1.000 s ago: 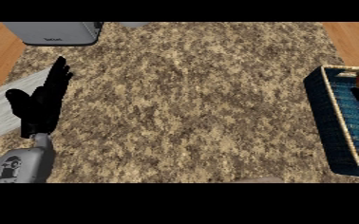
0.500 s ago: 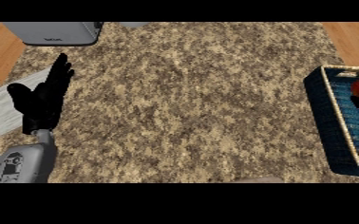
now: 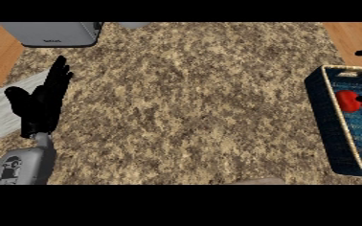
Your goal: Pick the tomato from the cutting board and place it in the basket
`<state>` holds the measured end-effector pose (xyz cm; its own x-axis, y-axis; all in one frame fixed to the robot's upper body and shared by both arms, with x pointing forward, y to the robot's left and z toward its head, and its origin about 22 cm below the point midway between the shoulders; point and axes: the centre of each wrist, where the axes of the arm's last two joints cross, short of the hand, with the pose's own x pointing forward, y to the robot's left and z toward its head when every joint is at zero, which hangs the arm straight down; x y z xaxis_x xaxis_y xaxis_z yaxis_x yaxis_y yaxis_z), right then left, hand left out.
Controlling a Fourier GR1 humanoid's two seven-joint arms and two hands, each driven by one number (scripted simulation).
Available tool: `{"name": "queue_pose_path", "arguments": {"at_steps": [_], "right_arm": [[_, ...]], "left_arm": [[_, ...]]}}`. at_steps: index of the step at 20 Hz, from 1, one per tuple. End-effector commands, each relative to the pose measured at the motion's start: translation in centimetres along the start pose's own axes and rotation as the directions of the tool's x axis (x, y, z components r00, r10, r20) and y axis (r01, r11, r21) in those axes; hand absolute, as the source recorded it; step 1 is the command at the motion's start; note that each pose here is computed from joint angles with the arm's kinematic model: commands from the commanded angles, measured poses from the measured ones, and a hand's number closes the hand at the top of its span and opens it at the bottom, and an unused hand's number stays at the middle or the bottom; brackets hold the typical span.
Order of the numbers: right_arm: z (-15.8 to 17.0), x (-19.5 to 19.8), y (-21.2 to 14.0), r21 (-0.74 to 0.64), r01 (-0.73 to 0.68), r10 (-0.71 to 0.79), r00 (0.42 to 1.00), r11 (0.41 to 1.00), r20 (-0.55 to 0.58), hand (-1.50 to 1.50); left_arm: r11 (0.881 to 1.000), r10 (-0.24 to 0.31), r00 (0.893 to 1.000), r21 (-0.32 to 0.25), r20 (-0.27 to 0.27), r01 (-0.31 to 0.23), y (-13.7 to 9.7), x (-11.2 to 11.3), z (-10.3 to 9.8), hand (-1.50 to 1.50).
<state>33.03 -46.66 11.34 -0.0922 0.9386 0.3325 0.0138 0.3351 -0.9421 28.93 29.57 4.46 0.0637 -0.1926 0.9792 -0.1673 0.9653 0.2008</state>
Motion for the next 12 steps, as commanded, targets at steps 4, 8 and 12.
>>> {"name": "queue_pose_path", "arguments": {"at_steps": [4,8,12], "right_arm": [[2.1,-2.0,-3.8,-0.156,0.337,-0.346,0.937,0.928,-0.038,-1.5],[3.6,-3.5,-7.5,-0.17,0.418,-0.439,0.891,0.892,-0.113,-1.5],[7.3,-7.2,-10.7,-0.262,0.509,-0.554,0.821,0.82,-0.139,-1.5]], "left_arm": [[1.0,0.015,1.0,0.02,-0.024,-0.015,1.2,0.6,0.2,0.0],[1.0,-0.011,1.0,0.008,-0.013,0.011,0.4,0.6,-0.2,0.0],[1.0,-0.007,1.0,-0.009,-0.001,0.007,0.2,0.1,0.7,0.0]]}}
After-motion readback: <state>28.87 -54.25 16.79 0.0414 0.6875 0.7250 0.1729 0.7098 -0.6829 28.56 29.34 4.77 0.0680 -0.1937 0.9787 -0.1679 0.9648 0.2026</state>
